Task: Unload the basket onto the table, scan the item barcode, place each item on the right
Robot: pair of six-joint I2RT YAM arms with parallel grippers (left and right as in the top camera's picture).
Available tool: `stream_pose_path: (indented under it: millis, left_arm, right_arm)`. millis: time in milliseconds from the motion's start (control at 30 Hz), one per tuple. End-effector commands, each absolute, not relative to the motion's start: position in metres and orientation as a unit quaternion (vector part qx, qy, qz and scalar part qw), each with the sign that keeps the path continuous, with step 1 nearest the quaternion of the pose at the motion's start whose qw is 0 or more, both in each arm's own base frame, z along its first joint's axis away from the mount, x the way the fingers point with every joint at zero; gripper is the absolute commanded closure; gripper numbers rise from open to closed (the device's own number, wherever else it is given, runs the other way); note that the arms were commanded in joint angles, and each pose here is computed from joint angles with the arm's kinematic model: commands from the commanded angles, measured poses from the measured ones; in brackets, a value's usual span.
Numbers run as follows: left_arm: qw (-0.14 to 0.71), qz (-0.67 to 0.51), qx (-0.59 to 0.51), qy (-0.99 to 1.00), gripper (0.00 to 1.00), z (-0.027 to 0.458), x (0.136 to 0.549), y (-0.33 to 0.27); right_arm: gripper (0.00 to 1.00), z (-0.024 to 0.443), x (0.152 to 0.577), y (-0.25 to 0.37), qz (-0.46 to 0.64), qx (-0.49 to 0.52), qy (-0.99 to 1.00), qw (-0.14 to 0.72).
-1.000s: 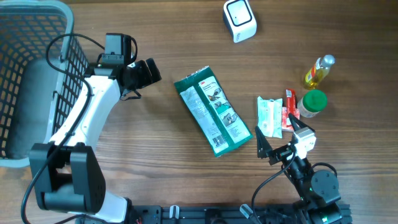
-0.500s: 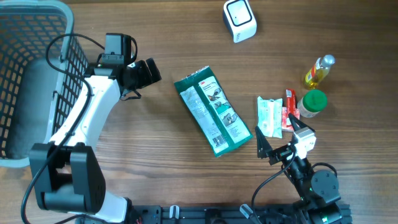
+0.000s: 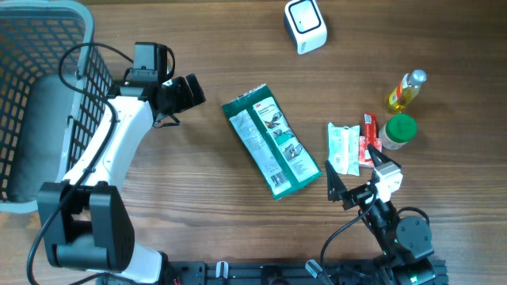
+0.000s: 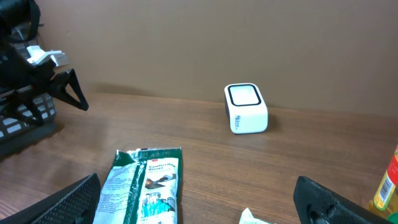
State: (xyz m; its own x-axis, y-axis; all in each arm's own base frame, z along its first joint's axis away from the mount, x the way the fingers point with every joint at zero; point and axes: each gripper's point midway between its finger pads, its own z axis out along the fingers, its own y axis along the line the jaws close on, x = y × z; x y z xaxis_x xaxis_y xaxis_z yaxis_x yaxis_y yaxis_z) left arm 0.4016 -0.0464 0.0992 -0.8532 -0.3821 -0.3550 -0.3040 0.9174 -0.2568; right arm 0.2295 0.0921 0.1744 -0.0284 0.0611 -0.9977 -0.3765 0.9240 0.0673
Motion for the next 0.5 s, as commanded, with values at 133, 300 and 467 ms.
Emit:
stream_pose_path:
  millis: [133, 300, 467]
  left_arm:
    - [0.222, -0.100, -0.173, 0.954, 0.00, 0.114, 0.403, -0.048]
    - [0.355, -0.140, -0.150, 0.912, 0.00, 0.226, 0.384, -0.055]
    - [0.516, -0.184, -0.128, 0.827, 0.00, 0.354, 0.317, -0.047]
  right_arm:
    - [0.00, 0.177, 0.231, 0.088, 0.156, -0.100, 0.697, 0.692]
    - [0.00, 0.177, 0.231, 0.088, 0.156, -0.100, 0.697, 0.692]
    - [0.00, 0.177, 0.231, 0.088, 0.156, -0.100, 0.697, 0.692]
